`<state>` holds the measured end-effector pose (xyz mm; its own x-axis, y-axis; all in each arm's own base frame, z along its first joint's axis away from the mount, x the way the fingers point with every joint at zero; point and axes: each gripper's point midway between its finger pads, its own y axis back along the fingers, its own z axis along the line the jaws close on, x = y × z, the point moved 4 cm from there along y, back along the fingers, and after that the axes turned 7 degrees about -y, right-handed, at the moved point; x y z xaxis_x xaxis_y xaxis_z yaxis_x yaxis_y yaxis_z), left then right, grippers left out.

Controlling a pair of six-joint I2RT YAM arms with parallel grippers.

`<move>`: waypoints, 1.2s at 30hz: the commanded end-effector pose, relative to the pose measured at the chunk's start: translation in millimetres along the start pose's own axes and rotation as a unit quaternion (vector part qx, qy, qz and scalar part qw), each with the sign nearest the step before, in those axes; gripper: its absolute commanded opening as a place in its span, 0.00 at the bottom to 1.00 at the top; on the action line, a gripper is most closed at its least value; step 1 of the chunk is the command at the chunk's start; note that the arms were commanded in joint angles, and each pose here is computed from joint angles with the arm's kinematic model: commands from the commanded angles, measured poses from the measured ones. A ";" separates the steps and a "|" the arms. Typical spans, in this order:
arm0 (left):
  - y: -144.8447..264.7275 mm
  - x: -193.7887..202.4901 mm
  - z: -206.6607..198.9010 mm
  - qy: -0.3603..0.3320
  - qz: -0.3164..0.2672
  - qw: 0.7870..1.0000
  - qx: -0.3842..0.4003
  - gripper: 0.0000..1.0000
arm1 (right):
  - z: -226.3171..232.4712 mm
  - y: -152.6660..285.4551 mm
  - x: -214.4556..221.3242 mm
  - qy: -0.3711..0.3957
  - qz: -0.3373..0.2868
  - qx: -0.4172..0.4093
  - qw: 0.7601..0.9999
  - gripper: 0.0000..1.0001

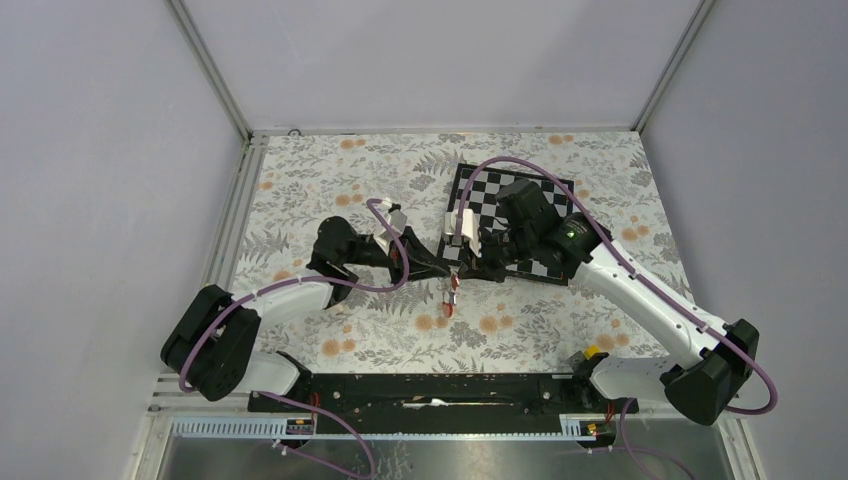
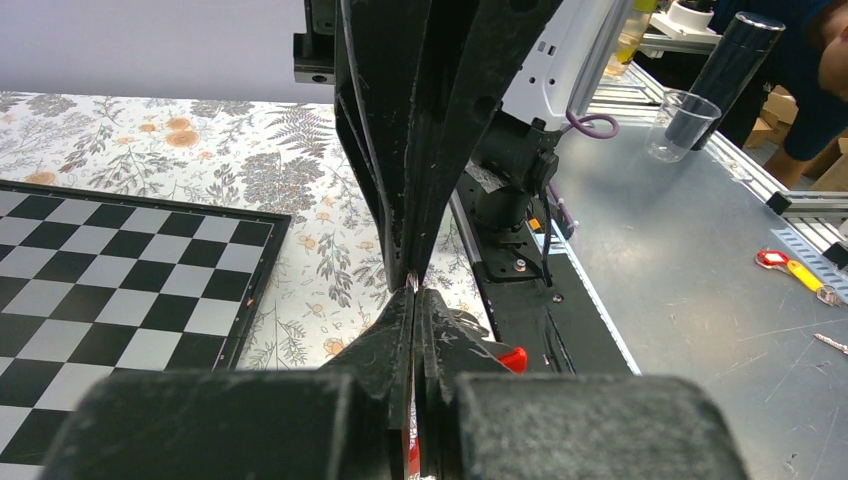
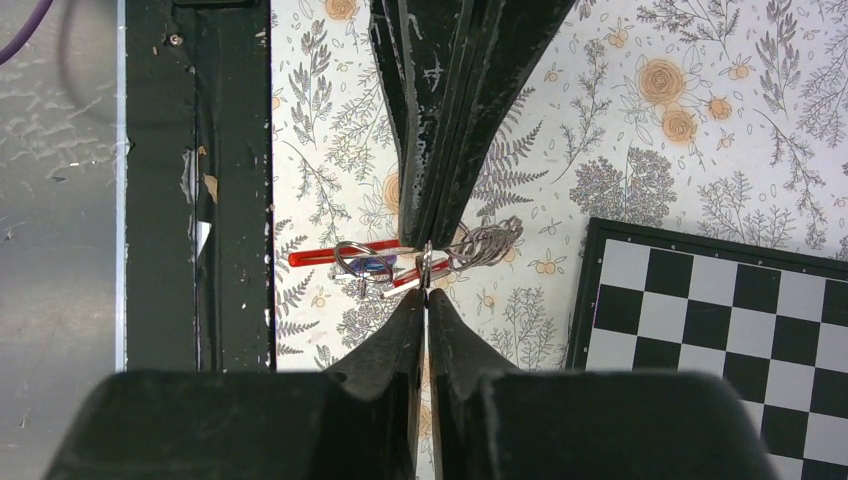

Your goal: Put the keys on the keyring

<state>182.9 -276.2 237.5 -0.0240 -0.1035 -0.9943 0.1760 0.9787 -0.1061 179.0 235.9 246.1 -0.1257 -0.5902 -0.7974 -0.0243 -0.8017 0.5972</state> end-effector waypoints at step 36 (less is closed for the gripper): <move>1.5 -16.5 -7.1 -0.049 -0.018 0.999 0.016 0.00 | -4.7 1.8 1.7 -0.013 -0.034 0.025 0.999 0.24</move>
<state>181.4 -275.8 238.1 -0.0210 -0.1046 -0.9943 0.1865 0.9766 -0.1067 180.2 238.5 233.0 -0.1654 -0.5718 -0.8035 -0.0309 -0.8114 0.5837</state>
